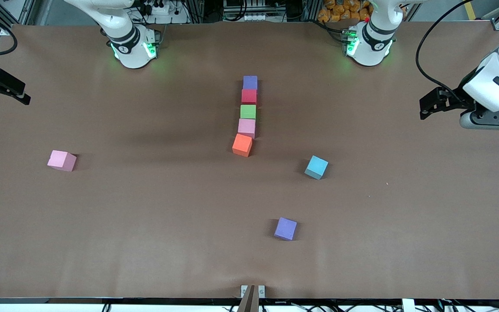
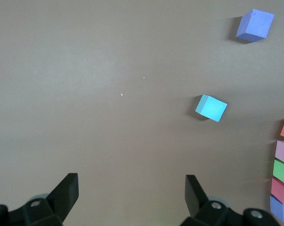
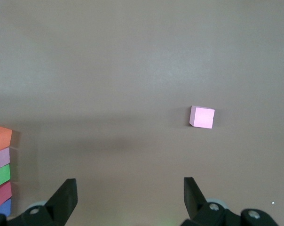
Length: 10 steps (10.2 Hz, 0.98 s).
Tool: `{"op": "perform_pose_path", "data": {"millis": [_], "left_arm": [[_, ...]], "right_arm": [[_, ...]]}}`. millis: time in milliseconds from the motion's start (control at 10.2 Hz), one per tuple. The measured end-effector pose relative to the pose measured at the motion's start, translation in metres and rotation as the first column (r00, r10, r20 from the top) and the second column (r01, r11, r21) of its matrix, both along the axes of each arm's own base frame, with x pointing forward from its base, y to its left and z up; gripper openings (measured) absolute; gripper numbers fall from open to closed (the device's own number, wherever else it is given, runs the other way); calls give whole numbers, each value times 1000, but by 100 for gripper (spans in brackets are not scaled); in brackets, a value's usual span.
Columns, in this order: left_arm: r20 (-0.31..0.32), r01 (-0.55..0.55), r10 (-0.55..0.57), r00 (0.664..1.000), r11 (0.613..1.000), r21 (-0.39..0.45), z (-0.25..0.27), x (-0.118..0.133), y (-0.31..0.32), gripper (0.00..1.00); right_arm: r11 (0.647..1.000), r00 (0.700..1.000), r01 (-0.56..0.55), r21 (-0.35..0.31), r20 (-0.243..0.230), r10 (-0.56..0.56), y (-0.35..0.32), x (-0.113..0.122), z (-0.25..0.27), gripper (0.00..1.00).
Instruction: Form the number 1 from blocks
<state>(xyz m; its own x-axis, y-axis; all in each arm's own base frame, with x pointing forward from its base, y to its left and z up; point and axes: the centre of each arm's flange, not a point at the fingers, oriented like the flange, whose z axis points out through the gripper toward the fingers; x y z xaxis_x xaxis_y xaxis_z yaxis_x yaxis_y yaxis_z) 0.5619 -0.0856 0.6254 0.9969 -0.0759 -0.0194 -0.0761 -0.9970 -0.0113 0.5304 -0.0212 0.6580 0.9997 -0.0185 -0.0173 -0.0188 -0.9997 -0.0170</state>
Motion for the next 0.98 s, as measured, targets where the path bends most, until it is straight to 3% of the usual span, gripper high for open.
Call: {"op": "perform_pose_path", "data": {"millis": [391, 977], "left_arm": [[0, 0, 0, 1000, 1000, 0, 0, 0, 0, 100], [0, 0, 0, 1000, 1000, 0, 0, 0, 0, 100]], "right_arm": [[1000, 999, -1, 3, -39, 1, 0, 2, -27, 100], [1000, 999, -1, 4, -50, 1, 0, 3, -35, 100]]}}
